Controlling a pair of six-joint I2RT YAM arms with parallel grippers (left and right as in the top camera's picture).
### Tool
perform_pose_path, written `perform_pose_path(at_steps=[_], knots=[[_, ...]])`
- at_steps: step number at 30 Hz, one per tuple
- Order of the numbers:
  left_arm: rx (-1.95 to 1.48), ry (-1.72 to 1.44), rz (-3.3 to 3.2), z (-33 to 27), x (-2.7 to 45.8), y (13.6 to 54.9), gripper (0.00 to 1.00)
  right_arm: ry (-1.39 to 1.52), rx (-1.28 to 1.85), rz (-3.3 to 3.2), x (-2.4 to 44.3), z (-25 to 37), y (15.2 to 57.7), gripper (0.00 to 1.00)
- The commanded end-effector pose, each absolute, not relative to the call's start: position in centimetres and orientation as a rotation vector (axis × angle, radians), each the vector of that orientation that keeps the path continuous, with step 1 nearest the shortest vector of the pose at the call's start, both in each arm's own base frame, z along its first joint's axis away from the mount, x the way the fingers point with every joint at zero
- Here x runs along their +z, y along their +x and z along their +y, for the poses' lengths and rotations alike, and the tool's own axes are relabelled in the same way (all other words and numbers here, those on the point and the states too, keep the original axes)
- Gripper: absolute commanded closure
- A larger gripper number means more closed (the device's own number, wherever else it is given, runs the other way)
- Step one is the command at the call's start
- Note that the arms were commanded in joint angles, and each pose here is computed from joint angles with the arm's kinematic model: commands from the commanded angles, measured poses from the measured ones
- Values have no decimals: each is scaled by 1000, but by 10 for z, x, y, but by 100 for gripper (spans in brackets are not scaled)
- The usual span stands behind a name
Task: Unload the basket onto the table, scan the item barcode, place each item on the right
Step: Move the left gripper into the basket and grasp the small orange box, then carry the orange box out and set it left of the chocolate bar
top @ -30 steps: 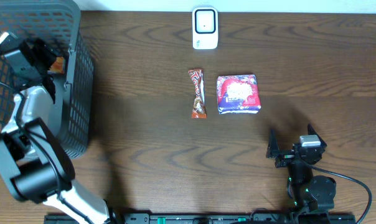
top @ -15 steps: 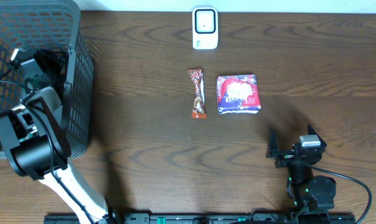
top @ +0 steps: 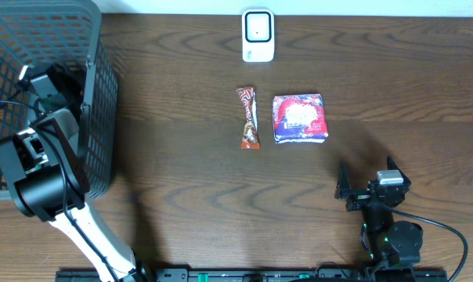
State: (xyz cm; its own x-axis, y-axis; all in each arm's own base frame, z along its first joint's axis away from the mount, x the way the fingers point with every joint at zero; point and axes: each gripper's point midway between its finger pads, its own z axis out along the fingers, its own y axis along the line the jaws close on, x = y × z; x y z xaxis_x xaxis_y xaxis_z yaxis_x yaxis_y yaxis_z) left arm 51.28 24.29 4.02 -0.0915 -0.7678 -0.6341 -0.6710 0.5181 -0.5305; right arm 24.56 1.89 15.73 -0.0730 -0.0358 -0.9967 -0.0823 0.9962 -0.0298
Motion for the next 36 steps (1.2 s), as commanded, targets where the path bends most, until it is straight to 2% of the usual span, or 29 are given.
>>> perform_pose_path(at_steps=[1, 8, 15, 18, 23, 26, 29, 32, 36], knots=[[-69, -1116, 1855, 244, 60, 508, 92, -90, 26, 1643, 156, 17, 246, 1], [-69, -1028, 1705, 241, 194, 489, 92, -90, 26, 1643, 156, 17, 246, 1], [-104, -929, 1515, 212, 336, 431, 93, -90, 26, 1643, 156, 17, 246, 1], [-241, -847, 1498, 175, 380, 404, 93, -90, 26, 1643, 156, 17, 246, 1], [-586, -575, 1512, 71, 437, 378, 93, -90, 26, 1643, 156, 17, 246, 1], [-660, -387, 1554, 7, 447, 372, 93, -90, 26, 1643, 156, 17, 246, 1], [-634, -143, 1666, -53, 428, 374, 93, -90, 26, 1643, 156, 17, 246, 1], [-558, -36, 1838, -97, 378, 384, 93, -90, 26, 1643, 156, 17, 246, 1], [-378, 3, 2034, -125, 305, 410, 93, -90, 26, 1643, 156, 17, 246, 1]])
